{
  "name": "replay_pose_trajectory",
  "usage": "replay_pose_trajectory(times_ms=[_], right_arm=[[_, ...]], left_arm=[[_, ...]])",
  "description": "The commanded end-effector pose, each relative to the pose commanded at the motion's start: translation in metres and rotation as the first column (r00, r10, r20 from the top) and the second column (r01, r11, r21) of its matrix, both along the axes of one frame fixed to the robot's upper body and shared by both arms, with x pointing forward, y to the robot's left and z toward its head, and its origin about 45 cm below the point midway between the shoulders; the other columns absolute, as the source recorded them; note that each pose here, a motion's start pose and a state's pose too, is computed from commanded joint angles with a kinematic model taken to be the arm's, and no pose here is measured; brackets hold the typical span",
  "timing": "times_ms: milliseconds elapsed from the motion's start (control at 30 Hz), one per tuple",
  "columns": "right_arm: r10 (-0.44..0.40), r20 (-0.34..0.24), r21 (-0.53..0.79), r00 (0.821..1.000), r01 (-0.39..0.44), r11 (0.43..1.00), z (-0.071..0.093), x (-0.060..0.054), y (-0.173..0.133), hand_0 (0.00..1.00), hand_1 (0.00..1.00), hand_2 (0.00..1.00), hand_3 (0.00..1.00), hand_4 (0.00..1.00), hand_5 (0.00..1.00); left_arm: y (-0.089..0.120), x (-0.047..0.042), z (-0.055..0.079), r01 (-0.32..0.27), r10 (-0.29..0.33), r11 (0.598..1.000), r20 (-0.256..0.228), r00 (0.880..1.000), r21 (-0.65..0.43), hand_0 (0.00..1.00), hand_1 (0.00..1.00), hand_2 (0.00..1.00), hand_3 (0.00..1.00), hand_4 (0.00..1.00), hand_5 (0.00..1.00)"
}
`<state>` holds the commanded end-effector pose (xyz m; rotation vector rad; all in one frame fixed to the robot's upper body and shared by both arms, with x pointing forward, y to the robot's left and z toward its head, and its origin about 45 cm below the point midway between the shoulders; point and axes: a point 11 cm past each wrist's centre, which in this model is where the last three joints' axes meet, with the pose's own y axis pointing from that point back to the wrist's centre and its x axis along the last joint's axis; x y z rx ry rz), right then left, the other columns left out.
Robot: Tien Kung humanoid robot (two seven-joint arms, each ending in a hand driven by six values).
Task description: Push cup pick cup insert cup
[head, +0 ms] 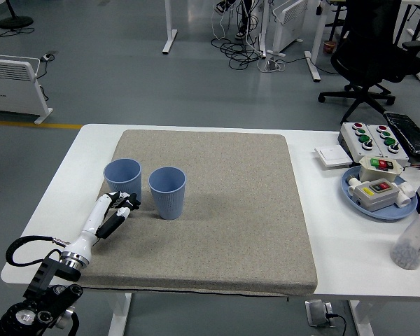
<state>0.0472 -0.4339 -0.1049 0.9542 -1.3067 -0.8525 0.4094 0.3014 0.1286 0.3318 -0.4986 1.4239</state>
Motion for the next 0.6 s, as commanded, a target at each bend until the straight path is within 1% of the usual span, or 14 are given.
replay_pose_trajectory(times_ms=[167, 233, 267, 300, 367, 400, 433, 467, 500, 533, 600], right_arm=[[-0.001, 0.002, -0.001, 1.0, 0.001, 1.0, 0.0, 0.0, 0.0, 0.718, 0.647, 0.692, 0.615, 0.176, 0.43], [-0.003, 0.003, -0.001, 1.0, 0.003, 1.0, 0.0, 0.0, -0.001, 0.718, 0.647, 0.692, 0.615, 0.176, 0.43], [-0.004, 0.005, -0.001, 1.0, 0.004, 1.0, 0.0, 0.001, -0.001, 0.718, 0.647, 0.692, 0.615, 0.176, 0.43], [-0.005, 0.005, -0.002, 1.0, 0.005, 1.0, 0.0, 0.001, -0.001, 0.718, 0.648, 0.692, 0.615, 0.176, 0.43], [-0.007, 0.008, -0.002, 1.0, 0.007, 1.0, 0.0, 0.001, -0.001, 0.718, 0.648, 0.692, 0.615, 0.176, 0.43], [-0.008, 0.009, -0.003, 1.0, 0.009, 1.0, 0.001, 0.001, -0.002, 0.718, 0.648, 0.692, 0.615, 0.176, 0.43], [-0.009, 0.01, -0.003, 1.0, 0.009, 1.0, 0.001, 0.001, -0.002, 0.718, 0.648, 0.692, 0.615, 0.176, 0.43], [-0.01, 0.011, -0.003, 1.0, 0.01, 1.0, 0.001, 0.001, -0.002, 0.718, 0.648, 0.692, 0.615, 0.176, 0.43], [-0.011, 0.011, -0.004, 1.0, 0.011, 1.0, 0.001, 0.001, -0.003, 0.718, 0.647, 0.692, 0.614, 0.176, 0.43], [-0.011, 0.011, -0.004, 1.0, 0.011, 1.0, 0.001, 0.001, -0.003, 0.718, 0.647, 0.692, 0.614, 0.176, 0.43], [-0.011, 0.01, -0.005, 1.0, 0.011, 1.0, 0.001, 0.002, -0.003, 0.718, 0.647, 0.692, 0.614, 0.176, 0.43]], left_arm=[[0.005, -0.0071, 0.007, -0.003, 0.003, 1.0, 0.037, 0.999, -0.003, 0.569, 0.532, 0.502, 0.493, 0.63, 0.998], [0.01, -0.0119, 0.014, -0.006, 0.006, 1.0, 0.068, 0.998, -0.001, 0.569, 0.532, 0.502, 0.493, 0.63, 0.998], [0.013, -0.015, 0.019, -0.008, 0.008, 1.0, 0.091, 0.996, 0.001, 0.569, 0.532, 0.502, 0.493, 0.63, 0.998], [0.012, -0.0158, 0.024, -0.004, 0.004, 1.0, 0.109, 0.994, -0.004, 0.537, 0.517, 0.486, 0.484, 0.668, 0.998], [0.015, -0.0189, 0.036, 0.0, 0.0, 1.0, 0.15, 0.989, 0.0, 0.537, 0.517, 0.486, 0.484, 0.668, 0.998], [0.019, -0.0215, 0.046, 0.007, -0.01, 1.0, 0.179, 0.984, 0.017, 0.537, 0.517, 0.486, 0.484, 0.668, 0.998], [0.016, -0.0216, 0.054, 0.021, -0.024, 1.0, 0.203, 0.979, 0.017, 0.537, 0.517, 0.486, 0.484, 0.668, 0.998], [0.016, -0.0213, 0.065, 0.034, -0.042, 0.999, 0.224, 0.974, 0.041, 0.537, 0.517, 0.486, 0.484, 0.668, 0.998], [0.015, -0.0196, 0.076, 0.045, -0.059, 0.997, 0.242, 0.969, 0.063, 0.819, 0.773, 0.798, 0.806, 0.921, 0.998], [0.014, -0.0164, 0.089, 0.054, -0.077, 0.994, 0.248, 0.966, 0.099, 0.819, 0.773, 0.798, 0.806, 0.921, 0.998], [0.004, -0.011, 0.112, 0.082, -0.121, 0.984, 0.253, 0.96, 0.16, 0.819, 0.773, 0.798, 0.806, 0.921, 0.998]])
